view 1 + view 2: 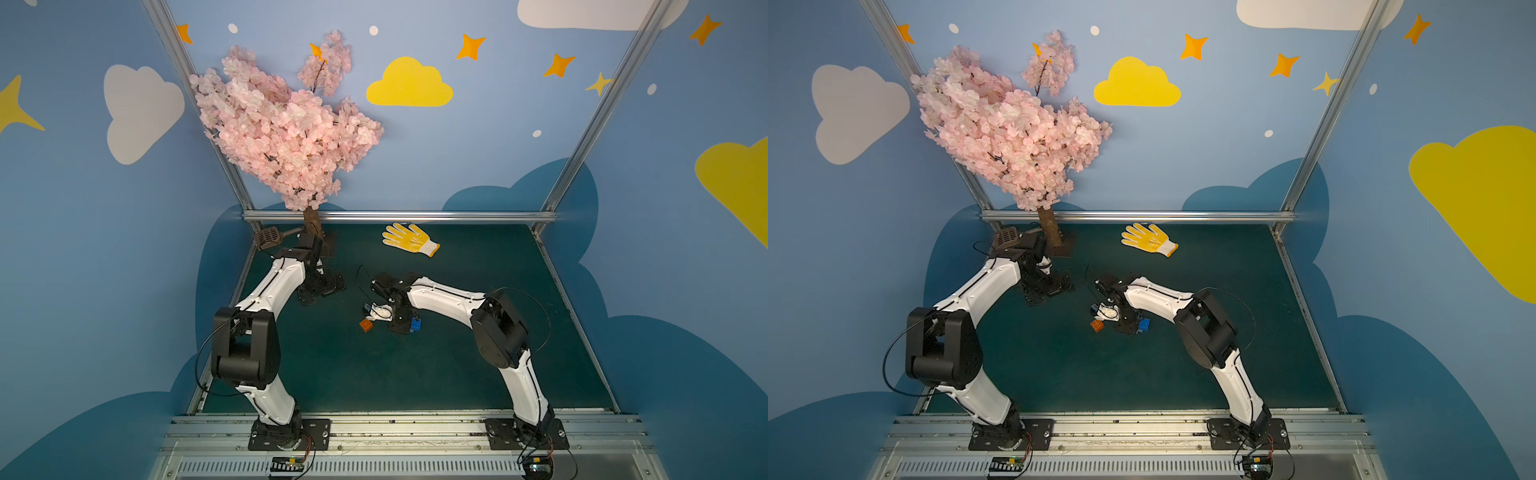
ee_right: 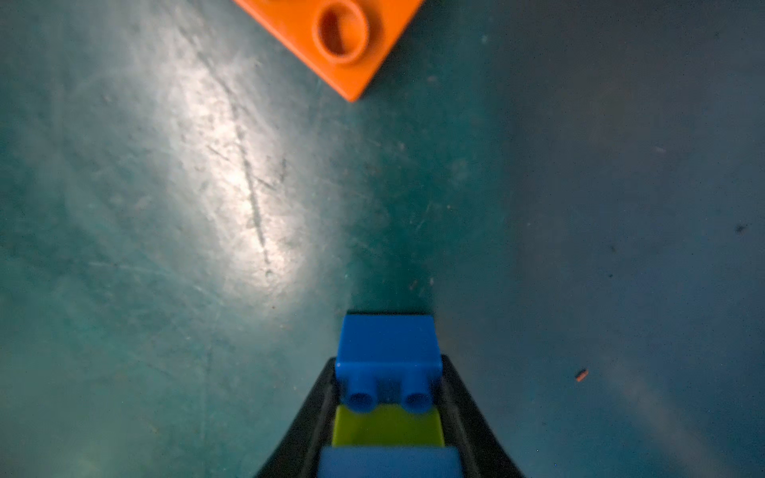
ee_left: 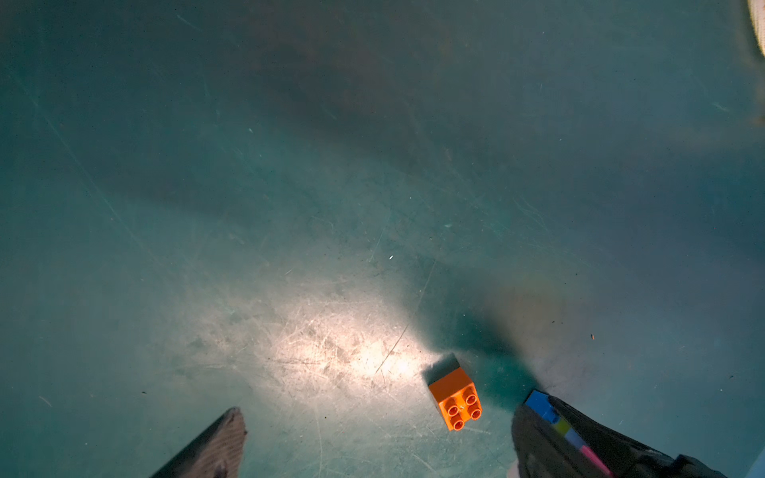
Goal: Assemble the letter y with lego
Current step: Assemble the lego brick with the lego brick, then pick up the lego brick from the center of the board.
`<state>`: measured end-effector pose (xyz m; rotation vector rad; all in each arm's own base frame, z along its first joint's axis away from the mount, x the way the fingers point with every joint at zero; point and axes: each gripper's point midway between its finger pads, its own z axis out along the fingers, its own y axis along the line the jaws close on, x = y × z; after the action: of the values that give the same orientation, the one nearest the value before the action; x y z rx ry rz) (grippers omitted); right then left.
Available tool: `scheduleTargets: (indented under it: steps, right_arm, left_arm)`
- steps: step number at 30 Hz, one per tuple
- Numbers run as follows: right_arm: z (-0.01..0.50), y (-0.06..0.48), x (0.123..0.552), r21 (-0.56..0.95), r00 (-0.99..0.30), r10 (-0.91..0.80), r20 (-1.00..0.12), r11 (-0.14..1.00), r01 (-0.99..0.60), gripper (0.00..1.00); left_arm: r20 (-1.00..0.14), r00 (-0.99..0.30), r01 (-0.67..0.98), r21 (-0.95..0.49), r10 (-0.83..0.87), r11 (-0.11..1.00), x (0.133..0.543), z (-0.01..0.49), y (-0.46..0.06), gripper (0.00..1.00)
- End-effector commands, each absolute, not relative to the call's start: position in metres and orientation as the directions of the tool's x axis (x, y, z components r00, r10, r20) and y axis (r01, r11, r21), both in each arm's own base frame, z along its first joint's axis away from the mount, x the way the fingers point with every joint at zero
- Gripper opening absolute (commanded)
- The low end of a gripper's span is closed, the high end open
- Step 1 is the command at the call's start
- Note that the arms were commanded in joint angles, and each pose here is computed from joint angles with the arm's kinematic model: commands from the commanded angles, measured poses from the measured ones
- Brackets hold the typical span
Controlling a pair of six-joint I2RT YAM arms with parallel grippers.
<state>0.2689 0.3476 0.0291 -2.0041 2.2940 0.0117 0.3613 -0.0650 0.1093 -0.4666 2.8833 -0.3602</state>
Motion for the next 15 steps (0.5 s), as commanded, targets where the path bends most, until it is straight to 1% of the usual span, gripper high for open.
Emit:
scheduleTargets:
  steps: [1,5,8,11,15]
  right_arm:
    - [0.041,0.346,0.27,-0.057,-0.149,-0.985,-0.084,0.154,-0.986,0.05]
    - [0.063,0.346,0.273,-0.076,-0.168,-0.977,-0.129,0.179,-0.981,0.01]
    - [0.083,0.34,0.278,-0.082,-0.21,-0.963,-0.169,0.226,-0.971,0.0]
    - [0.101,0.324,0.287,-0.093,-0.284,-0.939,-0.191,0.306,-0.948,0.0]
    - [0.115,0.286,0.305,-0.133,-0.426,-0.887,-0.177,0.451,-0.883,0.0]
  left_arm:
    - [-0.158,-0.934,-0.272,-0.27,-0.321,0.924,0.357,0.11,-0.064,1.0]
    - [-0.158,-0.935,-0.263,-0.286,-0.317,0.921,0.356,0.109,-0.069,1.0]
    - [-0.156,-0.941,-0.249,-0.284,-0.301,0.926,0.351,0.107,-0.079,1.0]
    - [-0.16,-0.951,-0.214,-0.271,-0.263,0.939,0.342,0.101,-0.1,1.0]
    - [-0.149,-0.973,-0.135,-0.246,-0.175,0.96,0.327,0.083,-0.142,1.0]
